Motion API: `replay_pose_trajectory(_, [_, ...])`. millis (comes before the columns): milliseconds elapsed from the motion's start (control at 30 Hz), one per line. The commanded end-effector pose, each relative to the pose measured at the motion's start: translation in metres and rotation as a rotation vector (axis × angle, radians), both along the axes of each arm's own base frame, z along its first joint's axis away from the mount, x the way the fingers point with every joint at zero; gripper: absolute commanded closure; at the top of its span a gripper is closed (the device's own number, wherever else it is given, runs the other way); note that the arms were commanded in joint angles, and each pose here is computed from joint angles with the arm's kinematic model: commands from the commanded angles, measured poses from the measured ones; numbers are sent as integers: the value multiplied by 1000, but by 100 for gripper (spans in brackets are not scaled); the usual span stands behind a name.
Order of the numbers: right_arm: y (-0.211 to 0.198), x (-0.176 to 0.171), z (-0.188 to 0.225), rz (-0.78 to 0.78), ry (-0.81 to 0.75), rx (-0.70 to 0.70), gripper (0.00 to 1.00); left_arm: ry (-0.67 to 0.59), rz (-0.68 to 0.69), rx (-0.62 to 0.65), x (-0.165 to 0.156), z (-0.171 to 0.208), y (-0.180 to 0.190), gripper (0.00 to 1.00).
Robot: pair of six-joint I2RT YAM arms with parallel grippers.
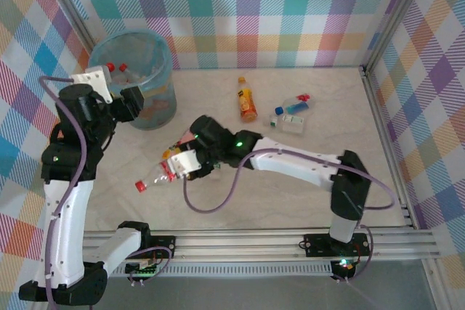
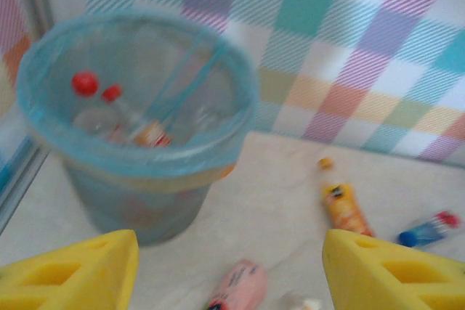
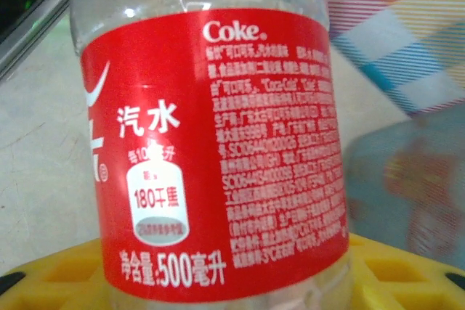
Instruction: Put the plastic bottles in the bin
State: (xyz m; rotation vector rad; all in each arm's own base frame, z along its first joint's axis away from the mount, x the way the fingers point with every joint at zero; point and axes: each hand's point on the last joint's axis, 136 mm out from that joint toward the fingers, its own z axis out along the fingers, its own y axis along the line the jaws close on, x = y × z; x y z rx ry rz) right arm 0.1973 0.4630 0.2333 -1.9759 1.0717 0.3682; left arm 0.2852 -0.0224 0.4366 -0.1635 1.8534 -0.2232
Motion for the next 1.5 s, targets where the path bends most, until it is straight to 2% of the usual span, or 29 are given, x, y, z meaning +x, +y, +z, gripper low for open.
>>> replay_pose_trajectory(0, [-37, 28, 3, -184, 224, 42, 44, -184, -199, -36, -9, 60, -32, 32])
replay_pose_trajectory(167, [-93, 69, 39, -384, 475, 249, 46, -262, -452, -139, -7, 83, -81, 30])
replay_pose_trajectory(400, [-102, 72, 68, -395, 652, 367, 46, -115, -633, -168, 21, 38, -143, 25])
replay_pose_trajectory(767, [-97, 78, 101, -393, 782, 510, 46, 29, -587, -281, 42, -5, -151, 26])
replay_pose_trajectory(1067, [-100, 89, 109, -448, 794, 576, 45, 39, -668, -385, 40, -4, -167, 39])
replay_pose_trajectory(1167, [-100, 87, 113, -436, 795, 592, 44, 43, -674, -391, 42, -5, -169, 49])
replay_pose_trajectory(1300, [-101, 87, 111, -436, 786, 581, 43, 28, -647, -384, 45, -2, -166, 74])
replay_pose_trajectory(1367, [-102, 88, 110, -446, 777, 580, 41, 11, -615, -375, 47, 4, -161, 82])
replay_pose_trajectory(1433, [-102, 90, 112, -451, 772, 582, 34, -4, -565, -366, 50, 10, -153, 90])
replay_pose_trajectory(1467, [-102, 91, 113, -458, 769, 587, 27, -14, -526, -358, 53, 15, -147, 96])
